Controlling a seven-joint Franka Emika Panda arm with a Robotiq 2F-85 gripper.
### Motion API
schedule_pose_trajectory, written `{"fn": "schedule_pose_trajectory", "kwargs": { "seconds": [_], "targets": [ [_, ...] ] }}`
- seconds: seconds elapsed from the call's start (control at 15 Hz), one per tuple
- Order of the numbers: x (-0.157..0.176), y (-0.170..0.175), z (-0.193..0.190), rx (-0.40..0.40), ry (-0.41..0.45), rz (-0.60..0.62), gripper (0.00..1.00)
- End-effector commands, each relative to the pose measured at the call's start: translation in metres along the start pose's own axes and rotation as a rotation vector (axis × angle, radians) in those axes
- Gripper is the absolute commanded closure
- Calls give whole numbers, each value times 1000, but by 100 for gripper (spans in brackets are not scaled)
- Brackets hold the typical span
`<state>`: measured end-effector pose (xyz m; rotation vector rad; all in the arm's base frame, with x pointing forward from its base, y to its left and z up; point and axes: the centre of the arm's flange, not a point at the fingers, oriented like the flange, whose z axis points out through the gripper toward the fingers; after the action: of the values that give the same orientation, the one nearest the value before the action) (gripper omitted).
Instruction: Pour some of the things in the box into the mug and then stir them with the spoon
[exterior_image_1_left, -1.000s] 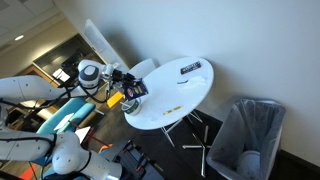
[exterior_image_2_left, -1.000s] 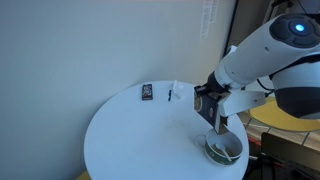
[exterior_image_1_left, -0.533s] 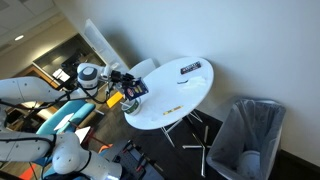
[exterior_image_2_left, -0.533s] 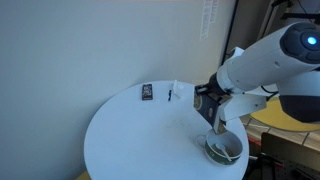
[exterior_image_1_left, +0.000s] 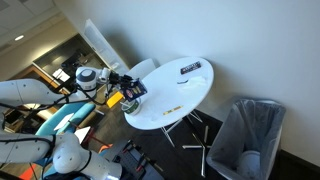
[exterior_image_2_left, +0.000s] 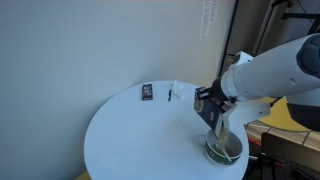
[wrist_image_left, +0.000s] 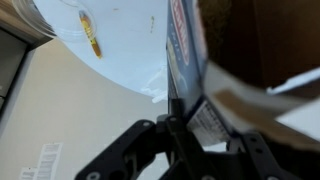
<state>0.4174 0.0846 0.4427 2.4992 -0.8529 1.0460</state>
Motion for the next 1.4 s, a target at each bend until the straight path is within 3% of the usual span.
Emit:
{"fn": "schedule_pose_trajectory", "kwargs": {
  "seconds": [0.0,0.67,1.33],
  "targets": [
    [-8,6,-10,35,58,15,89],
    [-13,4,-14,48,115,27,89],
    [-6,7,-12,43,94,38,89]
  ]
}}
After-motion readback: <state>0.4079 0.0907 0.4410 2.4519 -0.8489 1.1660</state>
